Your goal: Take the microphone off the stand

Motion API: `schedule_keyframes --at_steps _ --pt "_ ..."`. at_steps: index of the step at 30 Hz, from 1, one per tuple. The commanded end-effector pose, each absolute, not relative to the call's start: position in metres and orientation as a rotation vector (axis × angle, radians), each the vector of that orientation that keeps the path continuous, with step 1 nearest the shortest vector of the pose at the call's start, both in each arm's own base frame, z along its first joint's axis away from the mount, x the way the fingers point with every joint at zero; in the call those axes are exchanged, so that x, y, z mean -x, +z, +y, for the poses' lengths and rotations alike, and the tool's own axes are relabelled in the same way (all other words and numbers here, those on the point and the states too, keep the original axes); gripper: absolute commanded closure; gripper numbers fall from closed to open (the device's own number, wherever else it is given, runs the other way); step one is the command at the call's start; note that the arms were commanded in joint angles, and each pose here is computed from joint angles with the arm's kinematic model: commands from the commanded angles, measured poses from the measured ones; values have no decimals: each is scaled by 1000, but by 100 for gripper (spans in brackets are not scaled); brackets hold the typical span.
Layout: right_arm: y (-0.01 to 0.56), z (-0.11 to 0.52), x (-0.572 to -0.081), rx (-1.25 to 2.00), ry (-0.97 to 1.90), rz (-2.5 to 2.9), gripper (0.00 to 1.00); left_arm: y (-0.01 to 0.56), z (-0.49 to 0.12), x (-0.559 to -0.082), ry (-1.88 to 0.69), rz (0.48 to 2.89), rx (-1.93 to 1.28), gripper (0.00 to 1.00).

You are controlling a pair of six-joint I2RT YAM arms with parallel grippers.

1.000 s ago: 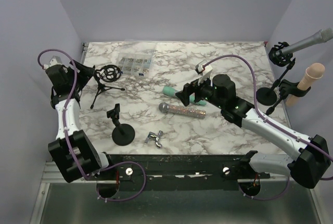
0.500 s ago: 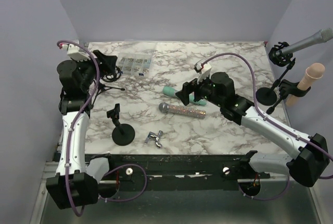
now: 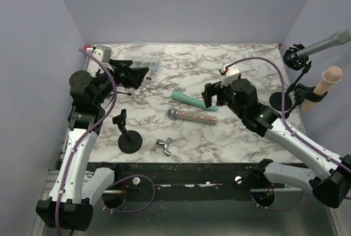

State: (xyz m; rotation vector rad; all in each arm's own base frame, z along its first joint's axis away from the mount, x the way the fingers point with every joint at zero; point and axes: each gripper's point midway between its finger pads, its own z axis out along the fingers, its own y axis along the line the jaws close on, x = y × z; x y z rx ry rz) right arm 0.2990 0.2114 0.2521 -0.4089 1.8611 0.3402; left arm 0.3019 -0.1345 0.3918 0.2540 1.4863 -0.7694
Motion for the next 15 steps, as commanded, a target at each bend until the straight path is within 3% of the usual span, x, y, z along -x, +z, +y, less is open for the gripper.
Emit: schedule_keyframes --at_steps 1,15 --pt "265 158 -305 247 70 1860 0 420 -147 -282 -822 1404 -335 16" --pt "340 90 -361 -164 -242 1791 0 418 -172 -271 -958 1408 -385 14"
